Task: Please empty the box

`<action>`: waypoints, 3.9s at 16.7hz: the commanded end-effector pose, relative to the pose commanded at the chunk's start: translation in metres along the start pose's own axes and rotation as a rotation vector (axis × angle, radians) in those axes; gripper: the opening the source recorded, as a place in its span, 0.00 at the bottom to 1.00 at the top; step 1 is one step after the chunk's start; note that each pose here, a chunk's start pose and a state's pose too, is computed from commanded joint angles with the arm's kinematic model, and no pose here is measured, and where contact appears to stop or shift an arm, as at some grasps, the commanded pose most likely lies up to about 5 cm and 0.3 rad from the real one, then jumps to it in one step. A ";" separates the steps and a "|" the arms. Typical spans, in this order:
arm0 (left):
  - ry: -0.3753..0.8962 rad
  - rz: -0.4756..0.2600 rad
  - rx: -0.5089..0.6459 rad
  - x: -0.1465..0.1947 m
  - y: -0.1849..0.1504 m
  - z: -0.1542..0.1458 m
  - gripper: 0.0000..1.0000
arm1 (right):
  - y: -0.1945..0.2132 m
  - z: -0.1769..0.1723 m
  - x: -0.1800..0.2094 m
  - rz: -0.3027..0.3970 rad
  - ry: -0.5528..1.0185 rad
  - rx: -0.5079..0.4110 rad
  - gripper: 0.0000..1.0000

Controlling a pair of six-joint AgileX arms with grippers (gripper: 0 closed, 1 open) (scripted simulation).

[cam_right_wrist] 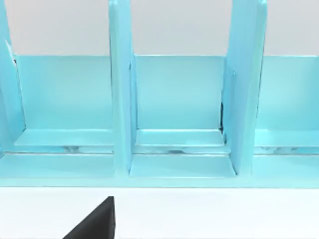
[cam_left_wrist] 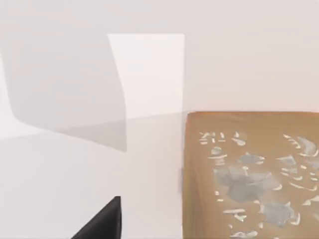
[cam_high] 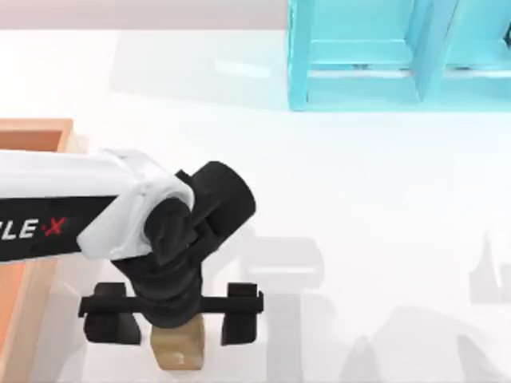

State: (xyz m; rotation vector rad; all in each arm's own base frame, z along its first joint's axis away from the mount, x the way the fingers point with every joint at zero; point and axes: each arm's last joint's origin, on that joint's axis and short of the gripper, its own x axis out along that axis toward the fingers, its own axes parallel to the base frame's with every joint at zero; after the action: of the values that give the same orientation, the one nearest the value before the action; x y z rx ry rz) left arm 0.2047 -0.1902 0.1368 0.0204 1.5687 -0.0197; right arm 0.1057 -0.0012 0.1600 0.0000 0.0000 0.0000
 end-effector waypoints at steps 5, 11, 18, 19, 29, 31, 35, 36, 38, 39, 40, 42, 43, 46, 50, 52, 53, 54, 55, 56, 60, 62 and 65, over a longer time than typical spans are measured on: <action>-0.011 -0.010 -0.001 -0.021 -0.004 0.003 1.00 | 0.000 0.000 0.000 0.000 0.000 0.000 1.00; 0.008 0.007 0.000 -0.074 -0.001 0.001 1.00 | 0.000 0.000 0.000 0.000 0.000 0.000 1.00; 0.005 0.004 -0.004 -0.079 0.001 0.004 1.00 | 0.000 0.000 0.000 0.000 0.000 0.000 1.00; 0.008 0.005 -0.007 -0.080 0.004 0.009 1.00 | 0.000 0.000 0.000 0.000 0.000 0.000 1.00; 0.027 0.008 -0.009 -0.101 0.117 0.118 1.00 | 0.000 0.000 0.000 0.000 0.000 0.000 1.00; 0.023 0.005 0.001 -0.107 0.156 0.134 1.00 | 0.000 0.000 0.000 0.000 0.000 0.000 1.00; 0.006 0.004 0.018 -0.117 0.229 0.148 1.00 | 0.000 0.000 0.000 0.000 0.000 0.000 1.00; 0.003 0.004 0.021 -0.118 0.243 0.149 1.00 | 0.000 0.000 0.000 0.000 0.000 0.000 1.00; 0.001 0.005 0.025 -0.120 0.262 0.149 1.00 | 0.000 0.000 0.000 0.000 0.000 0.000 1.00; 0.000 0.005 0.026 -0.121 0.266 0.149 1.00 | 0.000 0.000 0.000 0.000 0.000 0.000 1.00; -0.001 0.005 0.027 -0.121 0.268 0.148 1.00 | 0.000 0.000 0.000 0.000 0.000 0.000 1.00; -0.001 0.005 0.027 -0.121 0.268 0.148 1.00 | 0.000 0.000 0.000 0.000 0.000 0.000 1.00; -0.001 0.005 0.027 -0.121 0.268 0.148 1.00 | 0.000 0.000 0.000 0.000 0.000 0.000 1.00; 0.000 0.005 0.028 -0.116 0.267 0.151 1.00 | 0.000 0.000 0.000 0.000 0.000 0.000 1.00; -0.004 0.006 0.027 -0.073 0.269 0.178 1.00 | 0.000 0.000 0.000 0.000 0.000 0.000 1.00; -0.008 0.008 0.027 -0.054 0.270 0.184 1.00 | 0.000 0.000 0.000 0.000 0.000 0.000 1.00; -0.006 0.007 0.027 -0.046 0.270 0.182 1.00 | 0.000 0.000 0.000 0.000 0.000 0.000 1.00; -0.003 0.006 0.027 -0.040 0.270 0.178 1.00 | 0.000 0.000 0.000 0.000 0.000 0.000 1.00; 0.000 0.005 0.026 -0.035 0.269 0.171 1.00 | 0.000 0.000 0.000 0.000 0.000 0.000 1.00; 0.003 0.005 0.026 -0.032 0.269 0.163 1.00 | 0.000 0.000 0.000 0.000 0.000 0.000 1.00; -0.001 0.005 0.027 -0.021 0.268 0.149 1.00 | 0.000 0.000 0.000 0.000 0.000 0.000 1.00; -0.001 0.005 0.027 -0.021 0.268 0.148 1.00 | 0.000 0.000 0.000 0.000 0.000 0.000 1.00; -0.001 0.005 0.027 -0.021 0.268 0.148 0.92 | 0.000 0.000 0.000 0.000 0.000 0.000 1.00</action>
State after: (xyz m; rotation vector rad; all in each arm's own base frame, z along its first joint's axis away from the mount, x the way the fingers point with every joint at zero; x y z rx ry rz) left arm 0.3598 0.0741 0.1582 0.0453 1.5677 -0.0366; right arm 0.1057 -0.0012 0.1600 0.0000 0.0000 0.0000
